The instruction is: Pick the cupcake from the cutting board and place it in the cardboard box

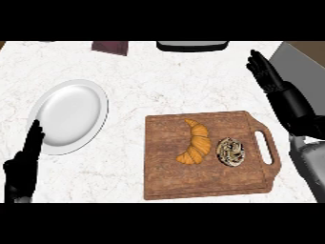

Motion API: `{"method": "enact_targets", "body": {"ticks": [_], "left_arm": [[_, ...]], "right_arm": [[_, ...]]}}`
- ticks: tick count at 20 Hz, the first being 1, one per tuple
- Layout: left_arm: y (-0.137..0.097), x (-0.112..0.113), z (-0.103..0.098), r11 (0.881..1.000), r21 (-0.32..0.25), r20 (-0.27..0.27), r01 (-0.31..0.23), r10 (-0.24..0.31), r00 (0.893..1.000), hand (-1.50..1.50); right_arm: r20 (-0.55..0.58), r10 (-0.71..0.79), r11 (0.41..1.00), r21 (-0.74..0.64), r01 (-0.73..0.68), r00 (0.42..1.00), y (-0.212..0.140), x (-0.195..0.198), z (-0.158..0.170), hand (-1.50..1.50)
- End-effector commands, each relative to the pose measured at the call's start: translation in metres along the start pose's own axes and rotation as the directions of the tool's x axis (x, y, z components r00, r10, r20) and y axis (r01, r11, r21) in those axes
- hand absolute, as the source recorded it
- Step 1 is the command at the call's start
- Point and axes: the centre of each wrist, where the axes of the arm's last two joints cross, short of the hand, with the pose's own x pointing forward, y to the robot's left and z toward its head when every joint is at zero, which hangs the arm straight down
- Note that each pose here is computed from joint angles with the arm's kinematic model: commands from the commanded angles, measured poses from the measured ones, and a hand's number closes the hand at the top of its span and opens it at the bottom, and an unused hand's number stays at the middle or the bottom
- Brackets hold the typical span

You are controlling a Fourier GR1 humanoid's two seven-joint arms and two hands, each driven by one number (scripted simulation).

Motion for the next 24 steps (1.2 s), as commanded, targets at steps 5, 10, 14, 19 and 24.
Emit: {"method": "enact_targets", "body": {"ticks": [5,10,14,19,24], "left_arm": [[-0.014,0.074,-0.034,0.964,-0.226,0.355,0.138,-0.05,0.934,0.0],[-0.017,0.12,-0.043,0.909,-0.378,0.41,0.175,-0.004,0.912,0.0],[-0.025,0.113,-0.042,0.896,-0.415,0.417,0.158,0.033,0.908,0.0],[-0.027,0.13,-0.038,0.882,-0.442,0.41,0.166,0.034,0.911,0.0],[-0.025,0.13,-0.046,0.879,-0.452,0.412,0.151,0.055,0.91,0.0]], "right_arm": [[0.131,0.114,0.974,-0.211,-0.085,0.985,-0.069,0.085,-0.004,-1.5],[-0.102,0.368,0.904,-0.195,-0.381,0.924,-0.108,0.084,0.053,-1.5],[-0.033,0.521,0.849,-0.084,-0.522,0.853,-0.106,0.069,0.09,-1.5],[0.028,0.657,0.752,0.043,-0.658,0.753,-0.09,0.094,0.09,-1.5],[-0.04,0.785,0.602,0.285,-0.746,0.618,-0.064,0.118,0.087,-1.5]]}}
